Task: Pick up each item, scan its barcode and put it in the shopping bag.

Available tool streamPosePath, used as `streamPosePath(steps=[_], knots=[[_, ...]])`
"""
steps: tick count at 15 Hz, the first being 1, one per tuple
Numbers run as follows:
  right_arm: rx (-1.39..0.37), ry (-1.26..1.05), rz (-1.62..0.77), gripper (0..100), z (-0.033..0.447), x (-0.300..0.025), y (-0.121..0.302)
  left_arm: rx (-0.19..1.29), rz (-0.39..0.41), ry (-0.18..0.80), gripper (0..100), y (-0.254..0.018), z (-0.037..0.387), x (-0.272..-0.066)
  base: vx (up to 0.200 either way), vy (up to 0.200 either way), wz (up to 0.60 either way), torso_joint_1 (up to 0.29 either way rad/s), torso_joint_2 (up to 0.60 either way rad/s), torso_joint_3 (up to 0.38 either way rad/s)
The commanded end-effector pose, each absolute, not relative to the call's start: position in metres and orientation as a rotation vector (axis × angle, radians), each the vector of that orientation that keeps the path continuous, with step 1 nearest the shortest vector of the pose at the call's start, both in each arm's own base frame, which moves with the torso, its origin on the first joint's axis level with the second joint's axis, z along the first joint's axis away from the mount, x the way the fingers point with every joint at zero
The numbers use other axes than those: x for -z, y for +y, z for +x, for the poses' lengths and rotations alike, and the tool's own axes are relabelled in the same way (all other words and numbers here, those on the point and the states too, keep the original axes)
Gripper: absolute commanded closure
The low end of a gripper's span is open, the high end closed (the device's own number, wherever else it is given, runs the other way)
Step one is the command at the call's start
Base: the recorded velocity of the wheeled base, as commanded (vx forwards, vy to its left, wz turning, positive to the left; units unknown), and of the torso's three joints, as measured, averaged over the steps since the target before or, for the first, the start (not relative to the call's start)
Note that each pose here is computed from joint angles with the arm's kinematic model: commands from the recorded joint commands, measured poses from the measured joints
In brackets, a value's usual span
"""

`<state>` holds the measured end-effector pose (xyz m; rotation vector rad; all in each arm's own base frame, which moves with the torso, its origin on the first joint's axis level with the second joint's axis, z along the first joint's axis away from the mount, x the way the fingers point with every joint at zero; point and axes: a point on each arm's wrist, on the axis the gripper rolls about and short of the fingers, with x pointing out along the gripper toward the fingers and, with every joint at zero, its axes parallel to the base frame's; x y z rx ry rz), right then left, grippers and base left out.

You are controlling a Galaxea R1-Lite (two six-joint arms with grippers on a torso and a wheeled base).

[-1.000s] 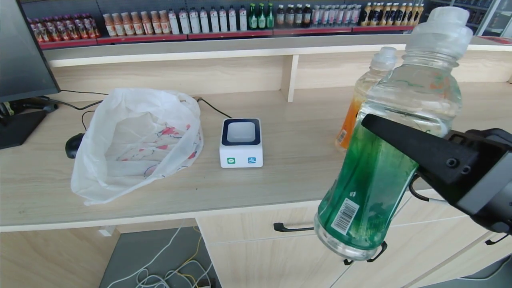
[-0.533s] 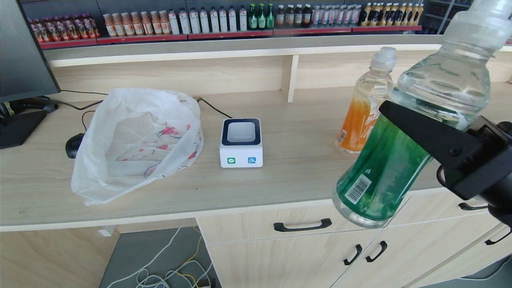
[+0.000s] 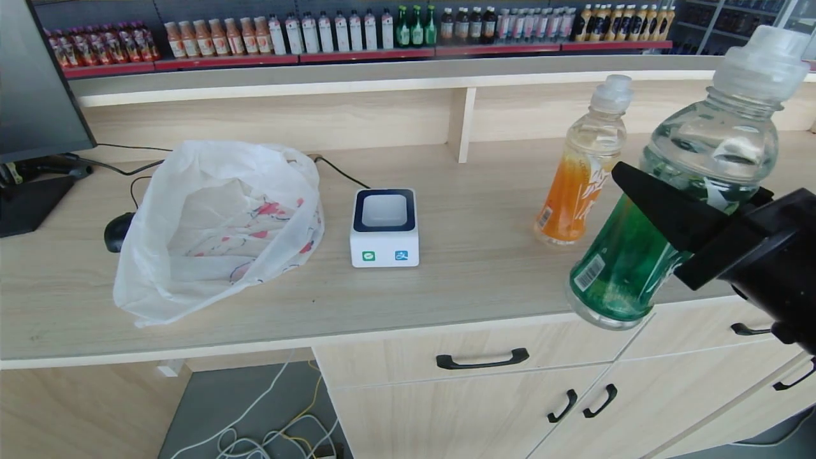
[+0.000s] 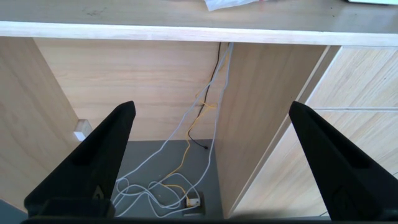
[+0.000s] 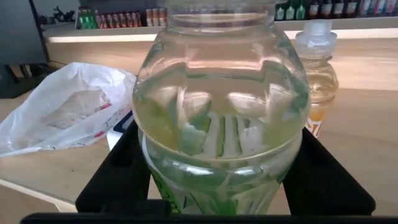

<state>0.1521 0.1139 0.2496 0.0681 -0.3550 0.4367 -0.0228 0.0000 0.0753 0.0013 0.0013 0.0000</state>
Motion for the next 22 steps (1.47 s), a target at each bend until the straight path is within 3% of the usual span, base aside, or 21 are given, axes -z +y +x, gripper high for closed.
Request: streamPosePath(steps=[1, 4, 18, 22], knots=[[-0.409, -0.332, 0.032, 100, 0.154, -0.243, 0.114, 0.0, 0.002, 0.002, 0, 0.0, -0.023, -0.075, 0.0, 0.0, 0.0, 0.0, 0.0, 0.0], [-0.386, -0.338, 0.021, 100, 0.154, -0.244, 0.114, 0.0, 0.002, 0.002, 0, 0.0, -0.023, -0.075, 0.0, 0.0, 0.0, 0.0, 0.0, 0.0], [-0.346, -0.33, 0.017, 100, 0.156, -0.244, 0.115, 0.0, -0.005, 0.002, 0, 0.0, -0.023, -0.075, 0.0, 0.2, 0.0, 0.003, 0.0, 0.003], [-0.304, -0.37, -0.032, 100, 0.156, -0.253, 0.113, 0.0, -0.003, 0.002, 0, 0.0, -0.023, -0.075, 0.0, 0.0, 0.0, 0.0, 0.0, 0.0]])
